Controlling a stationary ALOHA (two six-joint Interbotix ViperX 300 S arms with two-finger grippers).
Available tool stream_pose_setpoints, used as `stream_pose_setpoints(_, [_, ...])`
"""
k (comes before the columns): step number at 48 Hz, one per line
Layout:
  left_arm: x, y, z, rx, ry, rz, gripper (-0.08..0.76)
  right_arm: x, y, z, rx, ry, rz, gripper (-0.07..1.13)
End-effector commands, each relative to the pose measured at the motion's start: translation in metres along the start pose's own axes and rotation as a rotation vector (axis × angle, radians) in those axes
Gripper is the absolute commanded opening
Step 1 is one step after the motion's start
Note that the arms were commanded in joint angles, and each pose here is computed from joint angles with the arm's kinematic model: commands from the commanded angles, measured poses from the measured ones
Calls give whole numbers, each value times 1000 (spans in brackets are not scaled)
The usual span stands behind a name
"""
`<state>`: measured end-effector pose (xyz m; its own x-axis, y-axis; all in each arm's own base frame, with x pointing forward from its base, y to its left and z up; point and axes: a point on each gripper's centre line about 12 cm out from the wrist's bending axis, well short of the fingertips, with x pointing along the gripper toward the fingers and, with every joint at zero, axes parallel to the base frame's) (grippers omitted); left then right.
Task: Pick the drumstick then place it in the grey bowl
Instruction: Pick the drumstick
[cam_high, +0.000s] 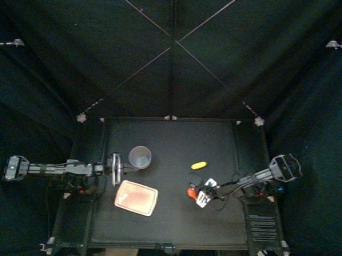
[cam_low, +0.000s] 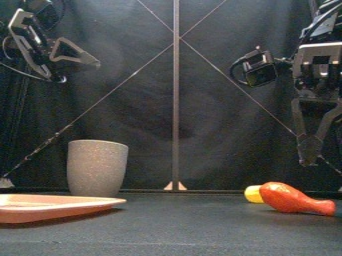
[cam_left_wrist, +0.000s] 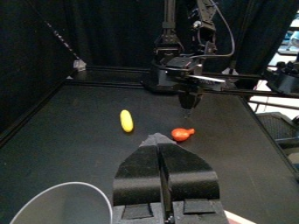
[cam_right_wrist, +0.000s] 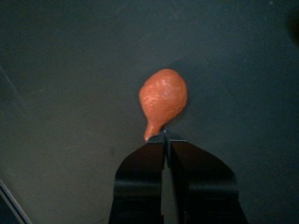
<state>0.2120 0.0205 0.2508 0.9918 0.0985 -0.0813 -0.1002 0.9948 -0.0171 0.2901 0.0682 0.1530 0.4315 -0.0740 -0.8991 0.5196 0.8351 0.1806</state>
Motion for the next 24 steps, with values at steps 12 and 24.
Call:
stream_pose_setpoints(12, [1, 2, 3, -1, -14, 11, -10, 8, 8, -3, 131, -20, 52, 1019])
stream_pose_setpoints(24, [1, 4, 3, -1, -25, 19, -10, 34, 6, -10, 155, 26, -2, 1012])
